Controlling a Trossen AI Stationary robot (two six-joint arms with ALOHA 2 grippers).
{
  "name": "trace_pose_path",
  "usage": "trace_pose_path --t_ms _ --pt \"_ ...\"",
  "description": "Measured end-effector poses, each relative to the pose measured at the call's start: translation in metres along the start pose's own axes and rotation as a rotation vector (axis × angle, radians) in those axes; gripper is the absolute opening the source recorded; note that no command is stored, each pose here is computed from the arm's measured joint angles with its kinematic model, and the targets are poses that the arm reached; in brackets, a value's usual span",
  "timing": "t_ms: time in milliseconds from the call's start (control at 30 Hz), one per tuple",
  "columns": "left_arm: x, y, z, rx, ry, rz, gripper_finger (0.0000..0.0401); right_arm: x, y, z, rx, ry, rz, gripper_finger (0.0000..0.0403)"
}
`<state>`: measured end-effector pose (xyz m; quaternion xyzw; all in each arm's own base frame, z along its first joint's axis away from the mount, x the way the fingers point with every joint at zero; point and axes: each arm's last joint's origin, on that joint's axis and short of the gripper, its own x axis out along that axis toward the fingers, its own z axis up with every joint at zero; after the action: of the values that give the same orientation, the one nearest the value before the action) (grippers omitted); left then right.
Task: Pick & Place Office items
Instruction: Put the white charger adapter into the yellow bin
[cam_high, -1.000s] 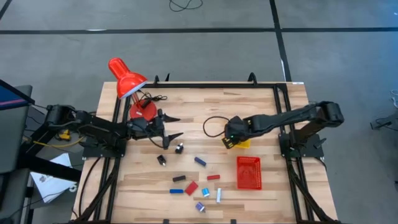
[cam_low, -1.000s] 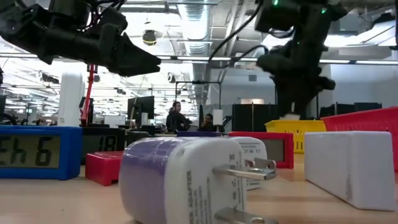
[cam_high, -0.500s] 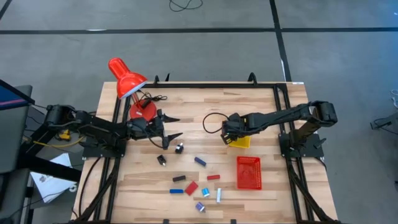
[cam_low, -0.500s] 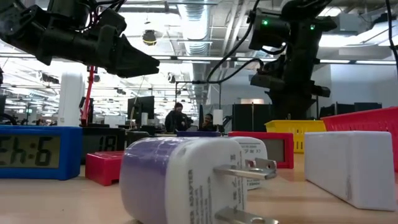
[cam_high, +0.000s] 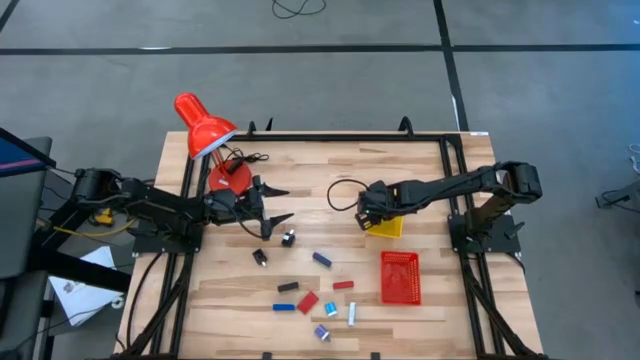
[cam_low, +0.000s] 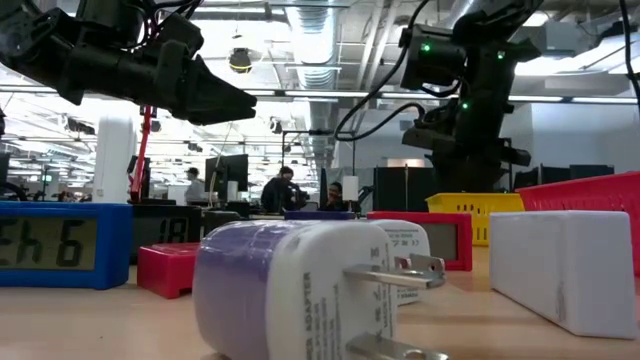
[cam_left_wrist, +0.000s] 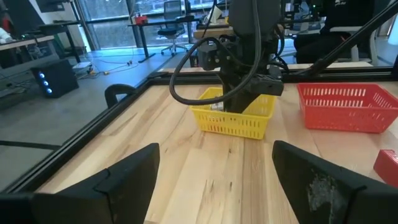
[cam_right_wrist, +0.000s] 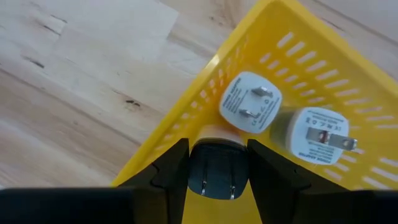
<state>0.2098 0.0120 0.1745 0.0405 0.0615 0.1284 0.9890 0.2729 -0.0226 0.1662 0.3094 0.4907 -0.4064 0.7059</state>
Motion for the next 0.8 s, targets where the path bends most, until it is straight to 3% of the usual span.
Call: trace_pose_path --t_ms 533,800 --pt "0.0 0.0 -0.0004 0.001 0.004 0.0 0.0305 0.0003 0.0006 0.0006 0.007 0.022 0.024 0.016" --pt "0.0001 -0.0001 -0.0003 0.001 0.004 -0.001 0.0308 0.0003 0.0006 0.0007 0.012 0.022 0.024 0.0136"
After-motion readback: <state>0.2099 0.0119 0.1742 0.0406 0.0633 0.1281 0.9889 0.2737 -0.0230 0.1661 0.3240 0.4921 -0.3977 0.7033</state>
